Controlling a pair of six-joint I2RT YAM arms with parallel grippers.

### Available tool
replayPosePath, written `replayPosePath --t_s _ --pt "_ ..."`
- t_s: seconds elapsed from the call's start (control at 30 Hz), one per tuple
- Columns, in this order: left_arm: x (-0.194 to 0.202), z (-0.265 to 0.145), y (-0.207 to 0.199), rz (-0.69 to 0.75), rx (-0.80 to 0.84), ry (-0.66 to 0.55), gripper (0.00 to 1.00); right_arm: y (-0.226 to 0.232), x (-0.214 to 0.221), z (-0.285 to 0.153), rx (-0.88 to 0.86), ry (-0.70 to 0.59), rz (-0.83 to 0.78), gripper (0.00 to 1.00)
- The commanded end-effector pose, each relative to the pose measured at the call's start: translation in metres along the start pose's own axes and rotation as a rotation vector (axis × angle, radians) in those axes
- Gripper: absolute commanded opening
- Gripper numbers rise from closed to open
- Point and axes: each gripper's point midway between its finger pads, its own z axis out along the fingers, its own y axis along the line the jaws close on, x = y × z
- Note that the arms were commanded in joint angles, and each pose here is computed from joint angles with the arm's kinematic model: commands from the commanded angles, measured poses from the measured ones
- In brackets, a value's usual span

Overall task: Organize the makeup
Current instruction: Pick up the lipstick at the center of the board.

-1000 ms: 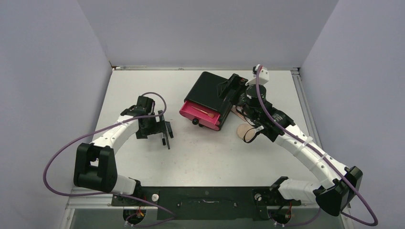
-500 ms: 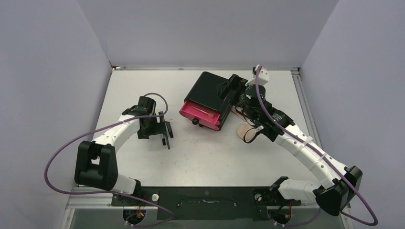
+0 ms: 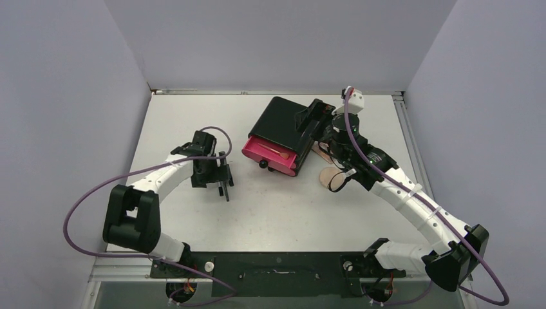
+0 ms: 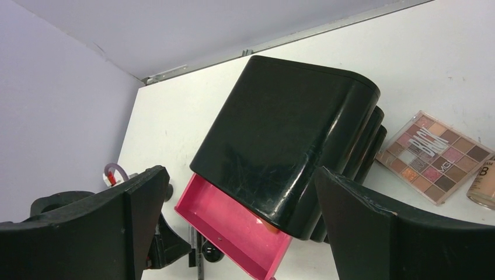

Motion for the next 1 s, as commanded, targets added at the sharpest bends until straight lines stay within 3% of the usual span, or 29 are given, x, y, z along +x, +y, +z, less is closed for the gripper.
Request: replayPosePath --t_s 0.0,0.4,0.97 --pt "0.005 0.015 -0.018 0.015 0.009 0.002 0.76 0.007 -0.027 -0.007 -0.014 -0.070 0.013 0.95" --pt "0.009 0.017 -0.015 0.026 -0.051 0.001 0.75 0.005 -0.026 -0.007 -0.008 -0.064 0.019 0.95" --pt "0.001 0.020 -0.005 -0.012 -0.110 0.005 0.58 0.002 -0.025 -0.018 -0.012 -0.045 0.008 0.95"
